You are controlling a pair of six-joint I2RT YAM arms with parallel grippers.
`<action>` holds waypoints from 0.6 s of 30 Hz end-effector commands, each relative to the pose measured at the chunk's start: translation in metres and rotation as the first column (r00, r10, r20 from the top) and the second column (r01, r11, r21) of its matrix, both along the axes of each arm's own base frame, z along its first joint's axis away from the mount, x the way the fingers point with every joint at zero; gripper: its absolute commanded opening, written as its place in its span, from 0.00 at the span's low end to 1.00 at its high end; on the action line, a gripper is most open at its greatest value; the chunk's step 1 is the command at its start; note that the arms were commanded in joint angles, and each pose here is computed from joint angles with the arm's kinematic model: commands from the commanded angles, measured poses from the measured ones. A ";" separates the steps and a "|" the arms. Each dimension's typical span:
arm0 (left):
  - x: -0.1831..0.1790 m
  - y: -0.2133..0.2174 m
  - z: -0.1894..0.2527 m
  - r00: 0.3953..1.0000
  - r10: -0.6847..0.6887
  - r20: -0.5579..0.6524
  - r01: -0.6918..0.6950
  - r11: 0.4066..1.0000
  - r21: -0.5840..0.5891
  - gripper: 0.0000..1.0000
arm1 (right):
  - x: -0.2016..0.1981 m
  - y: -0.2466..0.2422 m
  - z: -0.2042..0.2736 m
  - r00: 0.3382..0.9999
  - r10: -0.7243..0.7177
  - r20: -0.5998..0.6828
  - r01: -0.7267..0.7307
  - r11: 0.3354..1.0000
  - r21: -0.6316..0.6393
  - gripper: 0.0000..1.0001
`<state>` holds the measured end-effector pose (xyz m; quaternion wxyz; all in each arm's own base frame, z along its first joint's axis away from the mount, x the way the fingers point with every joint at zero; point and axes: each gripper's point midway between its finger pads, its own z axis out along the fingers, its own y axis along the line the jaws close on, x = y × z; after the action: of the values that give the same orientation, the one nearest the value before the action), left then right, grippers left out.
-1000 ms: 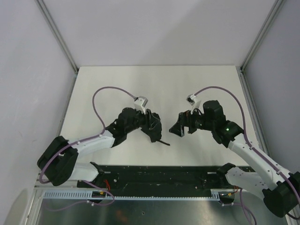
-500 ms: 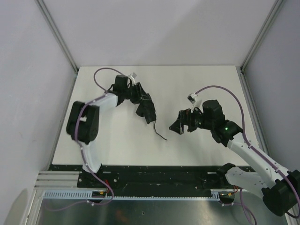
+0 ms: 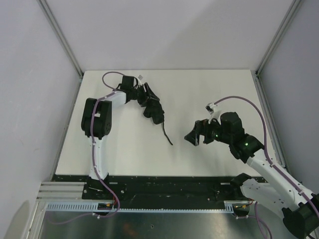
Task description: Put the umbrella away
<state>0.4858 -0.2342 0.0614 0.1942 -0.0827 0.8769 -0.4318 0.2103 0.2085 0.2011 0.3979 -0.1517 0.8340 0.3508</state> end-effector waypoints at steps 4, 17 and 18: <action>0.019 0.013 0.023 0.998 0.018 0.061 -0.018 1.000 -0.003 0.86 | 0.003 0.001 0.013 0.999 -0.024 0.043 0.022 0.999 0.047 0.99; -0.022 0.070 0.106 0.963 0.127 0.238 -0.156 0.982 0.108 0.99 | 0.015 -0.009 0.015 0.992 -0.117 0.048 0.115 0.993 0.037 0.99; -0.030 0.074 0.119 0.955 0.134 0.265 -0.167 0.980 0.106 0.99 | 0.017 -0.014 0.017 0.988 -0.144 0.050 0.143 0.989 0.029 0.99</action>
<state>0.4678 -0.1834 0.0996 0.2401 -0.1054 0.8852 -0.3843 0.2146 0.2055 0.2019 0.4079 -0.1274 0.8345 0.3479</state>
